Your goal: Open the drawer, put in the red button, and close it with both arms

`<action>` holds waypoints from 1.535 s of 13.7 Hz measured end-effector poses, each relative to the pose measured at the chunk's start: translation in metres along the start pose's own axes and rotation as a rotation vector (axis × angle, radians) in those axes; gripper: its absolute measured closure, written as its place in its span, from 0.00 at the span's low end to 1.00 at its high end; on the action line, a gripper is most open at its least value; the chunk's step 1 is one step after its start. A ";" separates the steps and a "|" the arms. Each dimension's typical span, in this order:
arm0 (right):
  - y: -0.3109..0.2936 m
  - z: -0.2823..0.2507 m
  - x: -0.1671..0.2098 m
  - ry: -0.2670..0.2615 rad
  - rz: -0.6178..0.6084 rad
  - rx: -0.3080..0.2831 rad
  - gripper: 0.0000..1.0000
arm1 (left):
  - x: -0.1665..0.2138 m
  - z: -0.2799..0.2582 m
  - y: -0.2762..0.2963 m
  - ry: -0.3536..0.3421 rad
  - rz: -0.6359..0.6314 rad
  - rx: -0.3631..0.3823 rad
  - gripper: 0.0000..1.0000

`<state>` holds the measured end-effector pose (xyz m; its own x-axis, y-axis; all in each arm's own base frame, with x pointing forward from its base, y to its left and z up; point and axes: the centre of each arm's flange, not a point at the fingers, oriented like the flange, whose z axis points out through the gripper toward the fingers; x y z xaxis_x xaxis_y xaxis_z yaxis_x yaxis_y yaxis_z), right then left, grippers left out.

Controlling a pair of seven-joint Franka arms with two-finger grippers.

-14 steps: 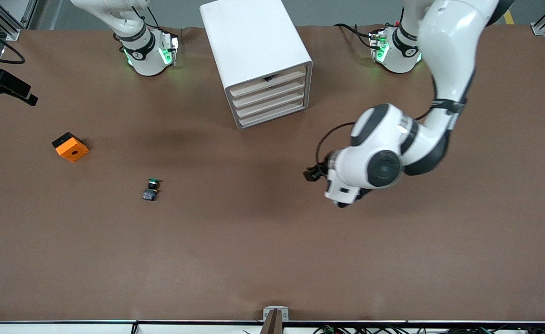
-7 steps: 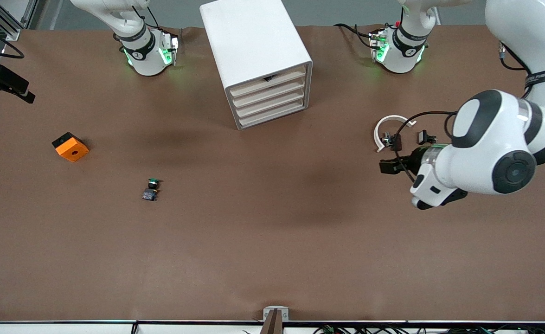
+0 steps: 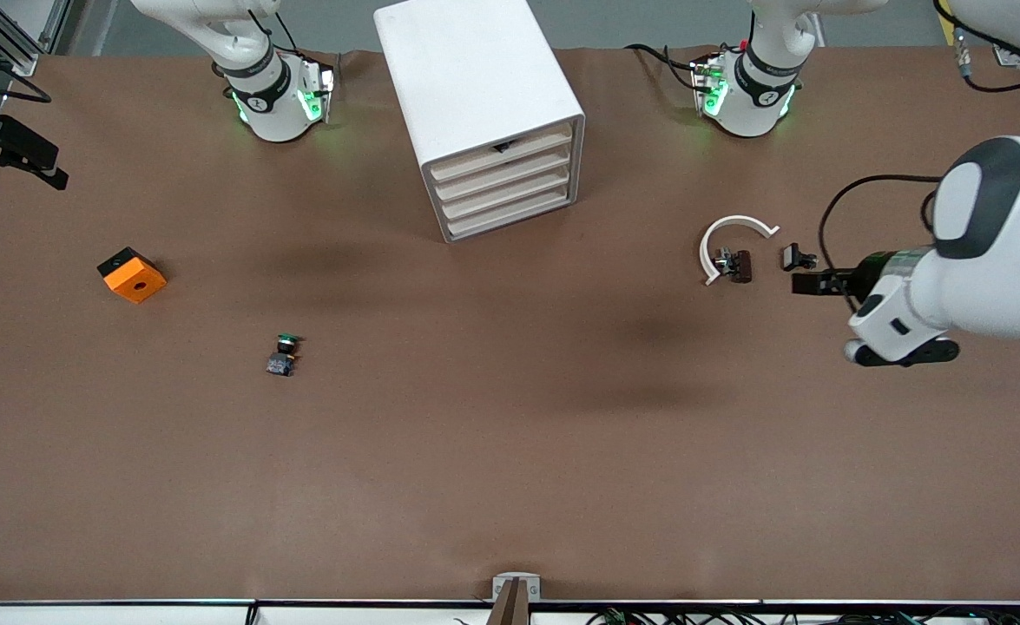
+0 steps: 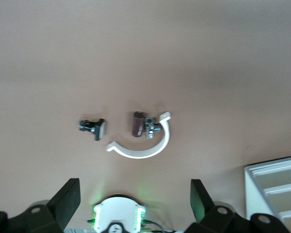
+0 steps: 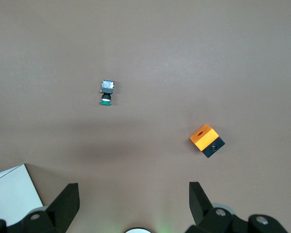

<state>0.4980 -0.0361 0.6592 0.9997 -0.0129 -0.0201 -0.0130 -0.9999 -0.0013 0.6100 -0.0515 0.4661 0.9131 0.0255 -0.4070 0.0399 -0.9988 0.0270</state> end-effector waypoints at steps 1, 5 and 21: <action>0.000 0.000 0.000 0.001 -0.001 0.000 0.00 | -0.007 -0.001 -0.021 0.034 0.021 -0.008 0.00; 0.001 0.000 -0.002 -0.009 0.000 0.001 0.00 | -0.043 0.001 -0.069 0.197 0.043 -0.037 0.00; 0.017 -0.002 -0.007 -0.017 0.062 0.042 0.00 | -0.127 -0.125 -0.014 0.451 0.051 -0.041 0.00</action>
<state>0.4908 -0.0526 0.6611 0.9965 -0.0740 -0.0385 -0.0756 -0.9963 -0.0417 0.5444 -0.0357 0.6315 0.9994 0.0003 0.0338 -0.0023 -0.9971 0.0762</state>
